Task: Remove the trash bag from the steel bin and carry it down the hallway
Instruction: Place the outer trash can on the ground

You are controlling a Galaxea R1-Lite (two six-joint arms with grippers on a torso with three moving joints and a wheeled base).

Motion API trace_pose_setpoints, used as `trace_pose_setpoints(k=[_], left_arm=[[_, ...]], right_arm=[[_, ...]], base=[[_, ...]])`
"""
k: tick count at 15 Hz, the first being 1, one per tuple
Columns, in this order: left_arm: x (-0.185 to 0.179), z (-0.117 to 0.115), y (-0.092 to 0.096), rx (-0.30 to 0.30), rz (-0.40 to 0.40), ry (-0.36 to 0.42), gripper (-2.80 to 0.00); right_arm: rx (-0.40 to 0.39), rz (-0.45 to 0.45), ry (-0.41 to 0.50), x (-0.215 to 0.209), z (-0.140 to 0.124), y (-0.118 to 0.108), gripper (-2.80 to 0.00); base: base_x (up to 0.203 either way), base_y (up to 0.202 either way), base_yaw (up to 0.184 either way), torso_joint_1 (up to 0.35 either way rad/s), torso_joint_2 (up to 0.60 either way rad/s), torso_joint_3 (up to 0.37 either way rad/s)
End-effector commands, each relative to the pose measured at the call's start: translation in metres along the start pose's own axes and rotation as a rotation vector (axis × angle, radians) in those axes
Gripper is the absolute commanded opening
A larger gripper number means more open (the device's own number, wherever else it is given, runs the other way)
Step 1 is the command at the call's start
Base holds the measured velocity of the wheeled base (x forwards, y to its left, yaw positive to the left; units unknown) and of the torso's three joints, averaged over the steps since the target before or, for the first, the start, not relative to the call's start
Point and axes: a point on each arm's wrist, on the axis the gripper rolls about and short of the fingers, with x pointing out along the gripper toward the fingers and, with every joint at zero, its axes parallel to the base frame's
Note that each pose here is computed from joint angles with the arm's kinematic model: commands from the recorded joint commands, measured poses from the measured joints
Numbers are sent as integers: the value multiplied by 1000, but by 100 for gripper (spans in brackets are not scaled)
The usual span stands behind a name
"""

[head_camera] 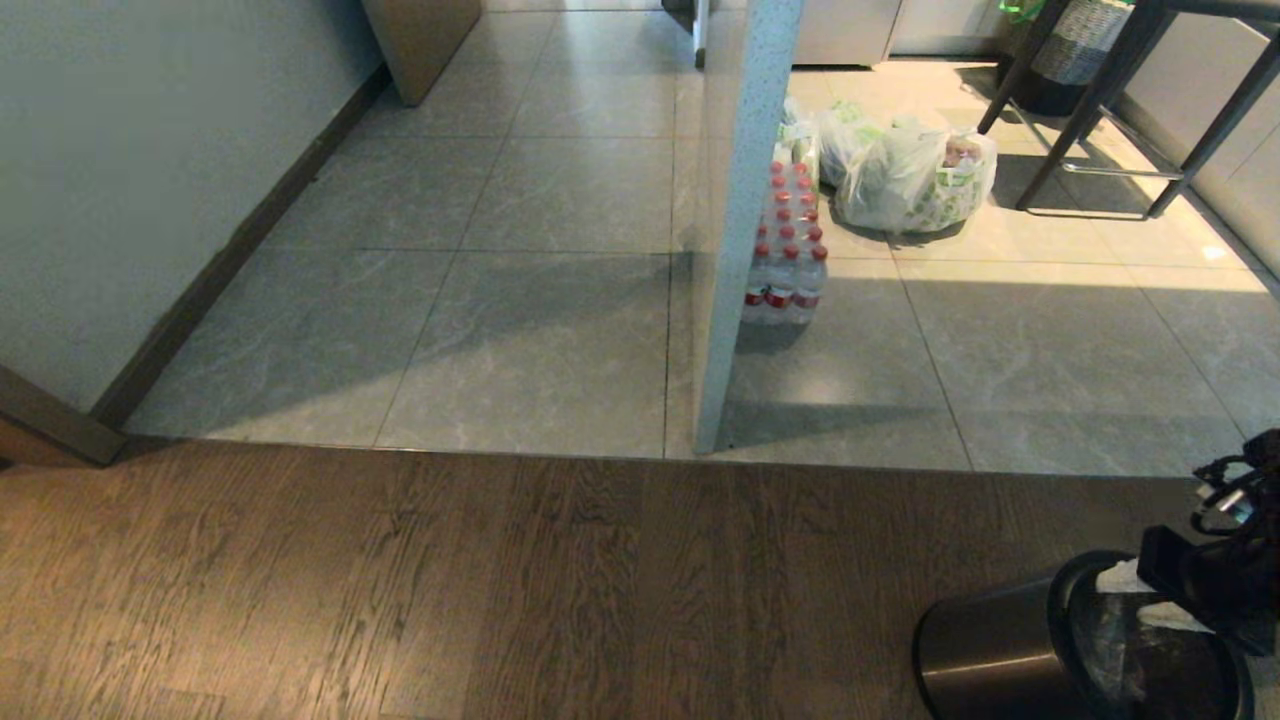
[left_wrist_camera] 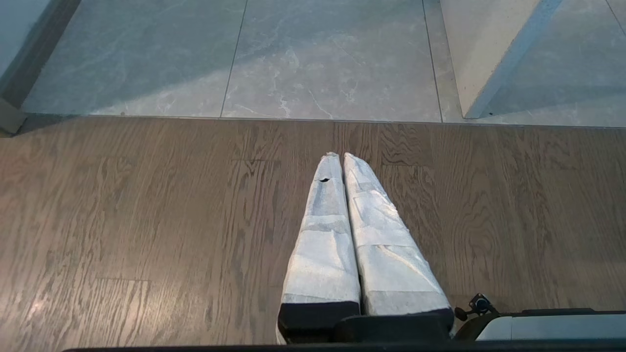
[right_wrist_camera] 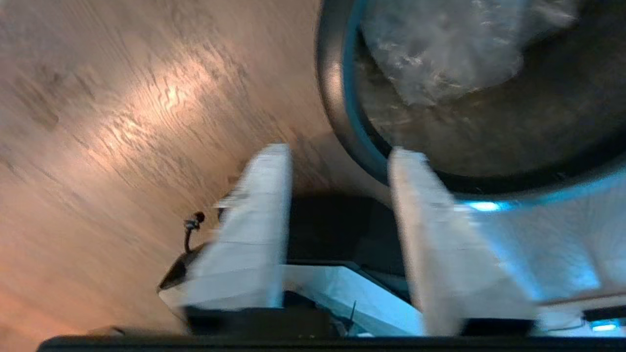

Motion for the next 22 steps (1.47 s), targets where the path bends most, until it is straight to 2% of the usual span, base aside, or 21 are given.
trace_pose_setpoints(k=[1, 6, 11, 18, 22], left_arm=[[0, -1, 0, -1, 1, 4, -280], [0, -1, 0, -1, 1, 4, -280], [0, -1, 0, -1, 1, 4, -280], [0, -1, 0, -1, 1, 4, -280], [0, -1, 0, -1, 1, 4, -280]], right_arm=[[-8, 0, 36, 16, 1, 0, 0], [-2, -9, 73, 40, 7, -1, 0], [-35, -9, 125, 66, 8, 8, 0], [-51, -16, 76, 97, 16, 8, 0], [-58, 2, 53, 109, 21, 18, 0]], base=[[0, 0, 0, 0, 0, 0], [0, 0, 0, 0, 0, 0], [0, 0, 0, 0, 0, 0], [0, 0, 0, 0, 0, 0], [0, 0, 0, 0, 0, 0]])
